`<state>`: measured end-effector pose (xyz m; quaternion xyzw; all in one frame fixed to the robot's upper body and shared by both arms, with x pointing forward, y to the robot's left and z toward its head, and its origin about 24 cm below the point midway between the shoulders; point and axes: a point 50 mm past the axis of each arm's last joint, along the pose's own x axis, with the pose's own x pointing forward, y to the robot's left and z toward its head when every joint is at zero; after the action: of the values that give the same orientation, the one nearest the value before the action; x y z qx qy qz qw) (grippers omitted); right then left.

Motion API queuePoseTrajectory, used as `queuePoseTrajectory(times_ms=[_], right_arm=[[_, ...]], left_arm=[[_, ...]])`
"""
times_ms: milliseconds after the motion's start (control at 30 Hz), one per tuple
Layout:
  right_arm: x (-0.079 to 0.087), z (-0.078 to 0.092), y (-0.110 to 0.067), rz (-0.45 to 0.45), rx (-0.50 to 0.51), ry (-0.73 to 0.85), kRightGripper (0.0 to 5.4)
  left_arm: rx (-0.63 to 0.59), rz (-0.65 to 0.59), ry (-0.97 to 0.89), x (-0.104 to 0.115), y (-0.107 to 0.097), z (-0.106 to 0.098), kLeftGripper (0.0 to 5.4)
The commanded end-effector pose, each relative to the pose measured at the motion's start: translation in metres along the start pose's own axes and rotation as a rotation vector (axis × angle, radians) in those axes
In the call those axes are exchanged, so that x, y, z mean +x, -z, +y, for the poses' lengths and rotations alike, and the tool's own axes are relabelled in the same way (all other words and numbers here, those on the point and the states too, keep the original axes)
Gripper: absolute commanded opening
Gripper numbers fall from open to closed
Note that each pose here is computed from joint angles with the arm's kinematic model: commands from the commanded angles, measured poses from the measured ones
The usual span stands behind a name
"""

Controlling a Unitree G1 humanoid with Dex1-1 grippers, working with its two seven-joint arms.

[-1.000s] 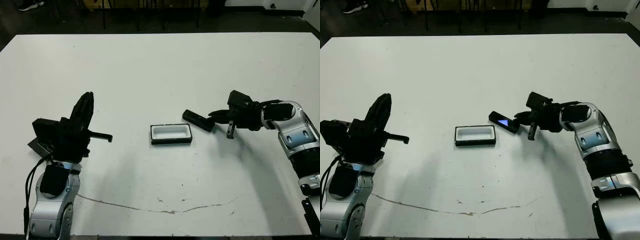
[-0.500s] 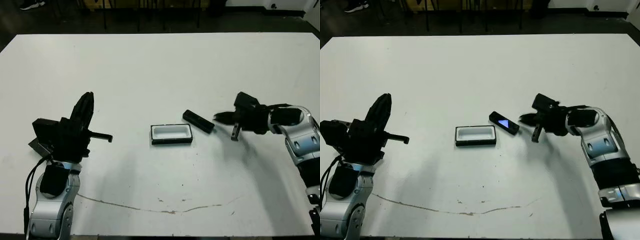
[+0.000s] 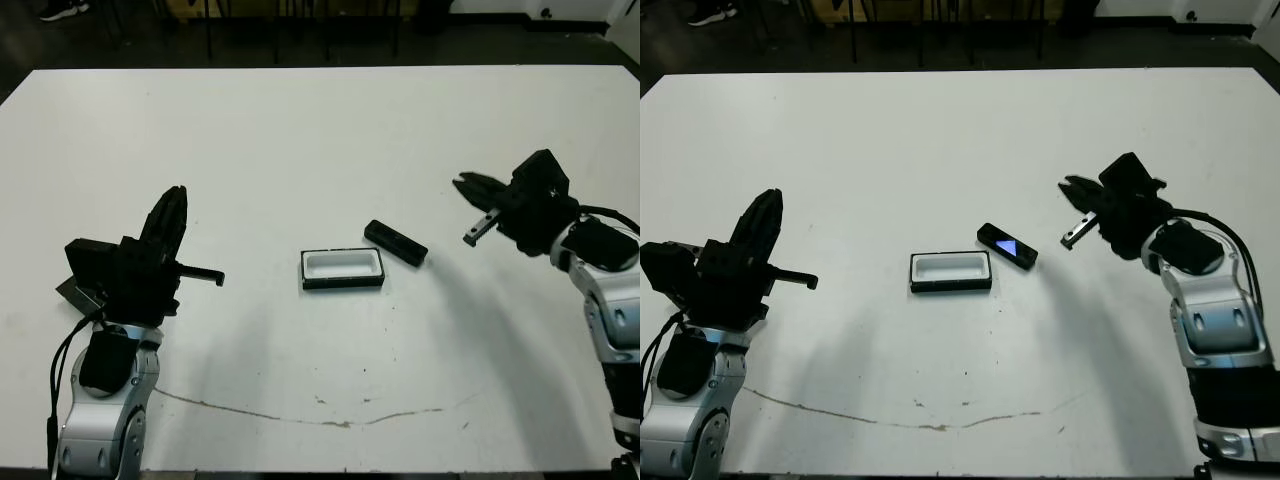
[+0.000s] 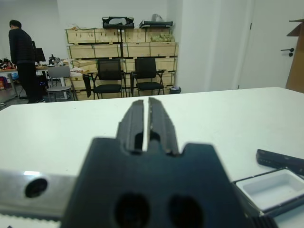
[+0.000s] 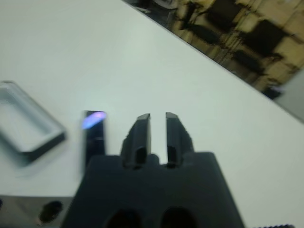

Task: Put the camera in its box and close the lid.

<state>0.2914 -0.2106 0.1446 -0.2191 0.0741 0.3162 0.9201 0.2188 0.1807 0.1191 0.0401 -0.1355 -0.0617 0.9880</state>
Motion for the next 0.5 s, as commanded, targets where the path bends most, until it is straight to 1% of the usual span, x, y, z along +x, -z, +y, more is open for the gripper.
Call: queuePoseTrajectory(times_ms=[33, 100, 200, 400, 500], right_arm=[[-0.004, 0.007, 0.005, 0.006, 0.052, -0.125, 0.91], [-0.005, 0.009, 0.004, 0.013, 0.057, -0.198, 1.27], [-0.005, 0.008, 0.005, 0.047, 0.048, -0.252, 1.80], [0.002, 0.002, 0.022, 0.117, 0.018, -0.291, 2.85], [0.006, 0.002, 0.028, 0.114, 0.008, -0.298, 3.38]], left_arm=[[0.009, 0.039, -0.005, -0.003, 0.006, 0.002, 0.00], [0.011, 0.041, -0.001, -0.003, 0.006, 0.003, 0.00], [0.010, 0.041, -0.001, -0.003, 0.006, 0.002, 0.00], [0.012, 0.038, 0.001, -0.003, 0.006, 0.003, 0.00], [0.013, 0.037, 0.001, -0.002, 0.006, 0.003, 0.00]])
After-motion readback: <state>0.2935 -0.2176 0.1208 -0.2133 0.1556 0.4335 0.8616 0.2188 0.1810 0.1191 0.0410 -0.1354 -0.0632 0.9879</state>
